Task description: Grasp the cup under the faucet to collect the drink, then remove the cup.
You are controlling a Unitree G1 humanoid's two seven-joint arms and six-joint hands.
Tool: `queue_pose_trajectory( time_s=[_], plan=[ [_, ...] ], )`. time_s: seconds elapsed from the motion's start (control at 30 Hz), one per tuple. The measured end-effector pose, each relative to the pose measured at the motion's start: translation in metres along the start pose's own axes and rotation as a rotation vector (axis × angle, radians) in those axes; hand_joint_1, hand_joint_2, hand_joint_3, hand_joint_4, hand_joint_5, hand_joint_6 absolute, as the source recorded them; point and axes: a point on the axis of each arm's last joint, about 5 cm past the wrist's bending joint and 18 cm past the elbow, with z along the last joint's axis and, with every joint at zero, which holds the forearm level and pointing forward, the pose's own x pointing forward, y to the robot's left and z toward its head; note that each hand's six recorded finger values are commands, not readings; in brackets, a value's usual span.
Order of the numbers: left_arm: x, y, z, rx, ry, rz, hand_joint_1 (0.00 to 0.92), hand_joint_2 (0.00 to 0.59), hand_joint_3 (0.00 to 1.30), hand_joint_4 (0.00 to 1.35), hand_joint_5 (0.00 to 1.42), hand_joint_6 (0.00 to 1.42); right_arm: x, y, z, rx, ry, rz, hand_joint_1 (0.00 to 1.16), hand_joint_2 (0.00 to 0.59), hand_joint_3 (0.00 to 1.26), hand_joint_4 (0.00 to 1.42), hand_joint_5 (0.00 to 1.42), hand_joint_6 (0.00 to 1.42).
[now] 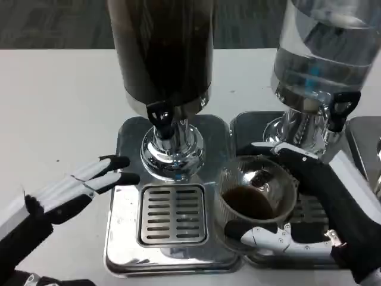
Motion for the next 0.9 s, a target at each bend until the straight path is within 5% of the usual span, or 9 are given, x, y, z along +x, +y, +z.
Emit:
queue_pose_trajectory(
  time_s=[0.53,0.9],
  plan=[
    [-0.003,0.009,0.0083,0.096,-0.050,-0.137,0.000,0.108,0.15,0.00,0.00,0.06,-0.005,-0.0048,0.0019,-0.009,-0.001,0.012,0.79,0.245,0.42,0.53,0.75,0.98],
    [-0.003,0.012,0.0084,0.116,-0.051,-0.137,0.000,0.105,0.14,0.00,0.00,0.06,-0.007,-0.0063,0.0058,-0.013,-0.009,0.012,0.79,0.246,0.42,0.53,0.76,0.98]
  ],
)
